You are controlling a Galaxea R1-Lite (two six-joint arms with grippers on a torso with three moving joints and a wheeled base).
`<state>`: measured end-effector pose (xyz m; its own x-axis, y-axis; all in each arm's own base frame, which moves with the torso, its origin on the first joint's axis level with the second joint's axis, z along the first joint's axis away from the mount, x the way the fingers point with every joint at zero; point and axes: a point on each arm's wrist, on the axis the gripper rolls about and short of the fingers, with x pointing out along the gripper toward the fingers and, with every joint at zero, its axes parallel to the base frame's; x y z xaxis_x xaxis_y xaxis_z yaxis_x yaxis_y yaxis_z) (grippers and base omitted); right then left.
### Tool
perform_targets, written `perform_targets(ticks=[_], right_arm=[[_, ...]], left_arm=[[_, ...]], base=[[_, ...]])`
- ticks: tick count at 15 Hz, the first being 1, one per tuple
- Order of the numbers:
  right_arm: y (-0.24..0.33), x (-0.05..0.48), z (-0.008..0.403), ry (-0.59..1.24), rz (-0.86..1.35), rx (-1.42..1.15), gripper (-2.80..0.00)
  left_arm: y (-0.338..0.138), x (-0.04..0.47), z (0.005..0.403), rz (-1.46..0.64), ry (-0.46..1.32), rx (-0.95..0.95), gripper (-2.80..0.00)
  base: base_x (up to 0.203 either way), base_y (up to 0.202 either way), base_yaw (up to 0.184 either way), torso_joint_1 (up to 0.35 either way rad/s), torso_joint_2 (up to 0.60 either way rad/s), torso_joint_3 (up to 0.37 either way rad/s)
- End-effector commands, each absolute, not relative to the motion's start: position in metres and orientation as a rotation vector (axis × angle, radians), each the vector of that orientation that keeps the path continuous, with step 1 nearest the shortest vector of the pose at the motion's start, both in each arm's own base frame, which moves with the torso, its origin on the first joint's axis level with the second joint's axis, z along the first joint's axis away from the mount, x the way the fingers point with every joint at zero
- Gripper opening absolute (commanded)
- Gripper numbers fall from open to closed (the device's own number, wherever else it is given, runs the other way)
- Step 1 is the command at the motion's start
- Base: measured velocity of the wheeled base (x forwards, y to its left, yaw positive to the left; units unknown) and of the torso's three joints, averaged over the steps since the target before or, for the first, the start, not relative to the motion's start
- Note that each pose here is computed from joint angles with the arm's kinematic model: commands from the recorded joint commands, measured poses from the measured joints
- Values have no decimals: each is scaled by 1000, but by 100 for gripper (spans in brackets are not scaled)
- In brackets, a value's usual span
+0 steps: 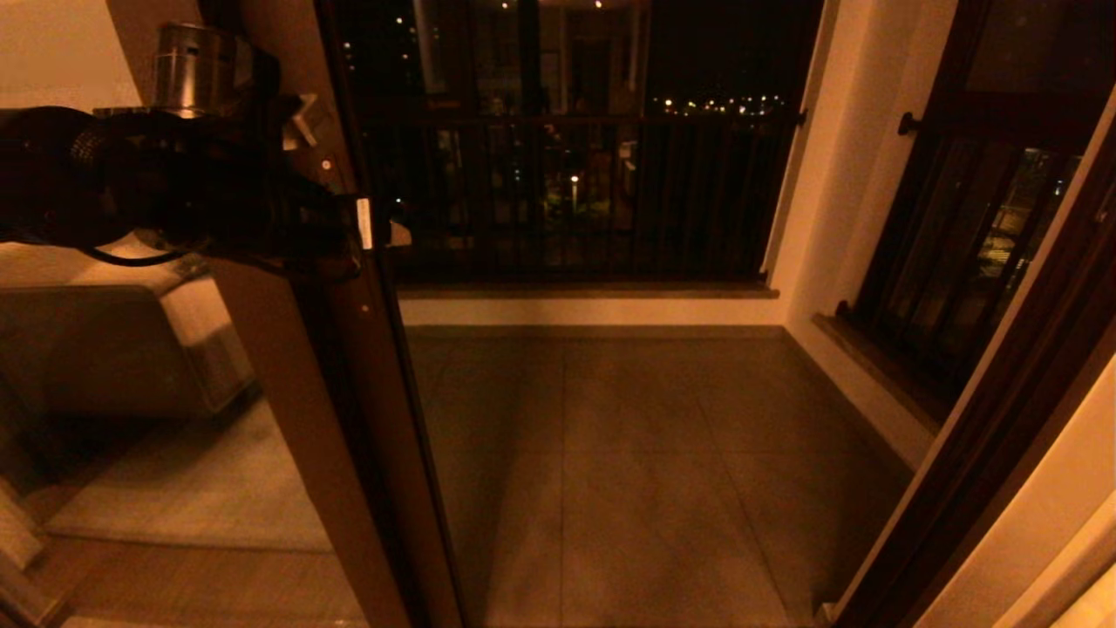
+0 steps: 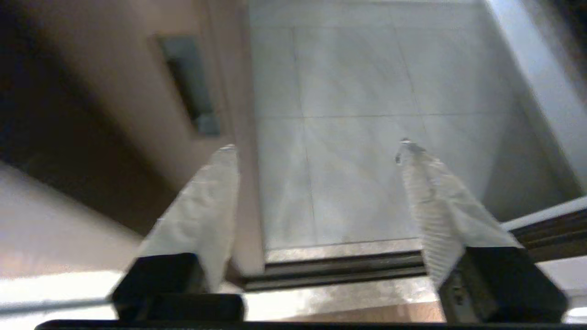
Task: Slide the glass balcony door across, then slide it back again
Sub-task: Close the slid door
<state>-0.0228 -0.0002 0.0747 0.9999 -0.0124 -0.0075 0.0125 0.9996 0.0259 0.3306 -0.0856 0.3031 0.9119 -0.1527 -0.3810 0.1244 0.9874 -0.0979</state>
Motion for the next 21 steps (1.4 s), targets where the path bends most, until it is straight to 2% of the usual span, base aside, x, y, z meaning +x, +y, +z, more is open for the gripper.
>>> perform_targets(ticks=[1,6,11,21], right_arm=[[0,-23,75,8,-11,26,-280],[0,-23,75,8,-11,25,-280],[0,-23,74,8,-11,26,-280],[0,-23,75,8,-11,26,-280]], left_arm=[[-88,341,294,-166,410,-76,0],[-87,355,294,-171,374,-47,0],[-82,341,297,-163,378,-47,0],[-81,362,286,-160,360,-38,0]], base=[[0,0,0,0,0,0],[0,0,0,0,0,0],[0,0,0,0,0,0],[0,0,0,0,0,0]])
